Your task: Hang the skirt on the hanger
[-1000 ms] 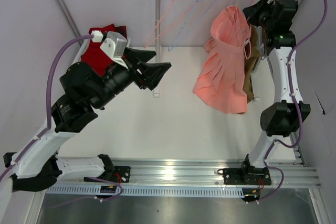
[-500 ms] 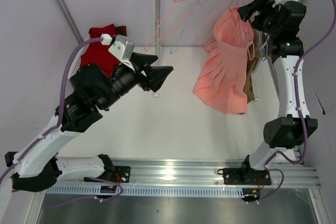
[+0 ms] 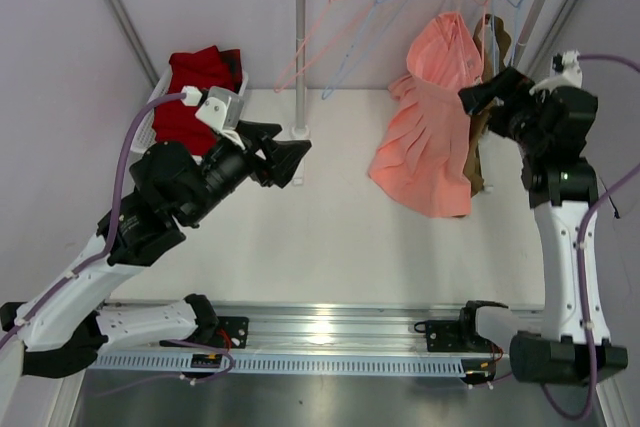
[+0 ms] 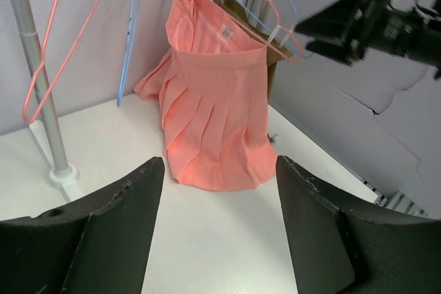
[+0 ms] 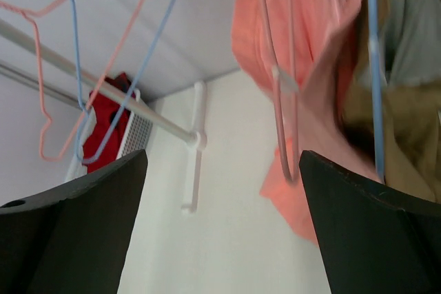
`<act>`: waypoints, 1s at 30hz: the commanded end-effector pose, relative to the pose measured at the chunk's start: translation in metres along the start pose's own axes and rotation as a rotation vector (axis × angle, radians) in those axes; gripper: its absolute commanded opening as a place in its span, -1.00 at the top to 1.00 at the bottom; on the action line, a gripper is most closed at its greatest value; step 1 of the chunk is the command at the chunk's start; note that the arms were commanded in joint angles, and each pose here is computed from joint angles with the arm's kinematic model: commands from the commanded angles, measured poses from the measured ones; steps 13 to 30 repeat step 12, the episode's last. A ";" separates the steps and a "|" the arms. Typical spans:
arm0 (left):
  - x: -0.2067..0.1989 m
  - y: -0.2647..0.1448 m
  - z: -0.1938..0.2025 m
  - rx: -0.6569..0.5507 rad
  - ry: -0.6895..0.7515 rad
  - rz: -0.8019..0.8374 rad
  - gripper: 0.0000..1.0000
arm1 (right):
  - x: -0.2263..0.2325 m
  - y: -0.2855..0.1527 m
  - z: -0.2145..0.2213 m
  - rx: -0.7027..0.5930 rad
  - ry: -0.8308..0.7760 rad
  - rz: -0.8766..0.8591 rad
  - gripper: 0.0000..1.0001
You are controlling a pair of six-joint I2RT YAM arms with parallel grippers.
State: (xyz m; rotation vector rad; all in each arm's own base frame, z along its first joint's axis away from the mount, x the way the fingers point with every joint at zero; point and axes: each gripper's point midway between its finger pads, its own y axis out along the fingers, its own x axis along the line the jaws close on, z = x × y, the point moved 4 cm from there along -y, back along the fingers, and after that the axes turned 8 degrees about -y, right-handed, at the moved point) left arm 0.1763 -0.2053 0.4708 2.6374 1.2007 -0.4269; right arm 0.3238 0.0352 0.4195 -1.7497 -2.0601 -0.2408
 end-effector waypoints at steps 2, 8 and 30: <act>0.017 -0.007 0.018 0.034 -0.050 -0.087 -0.43 | -0.010 -0.039 0.058 0.090 0.026 0.039 -0.99; 0.035 -0.011 0.053 0.114 -0.065 -0.174 -0.43 | -0.009 -0.062 0.129 0.221 0.045 -0.029 -0.99; 0.038 -0.009 0.066 0.133 -0.083 -0.181 -0.42 | -0.013 -0.061 0.142 0.256 0.037 -0.018 -0.99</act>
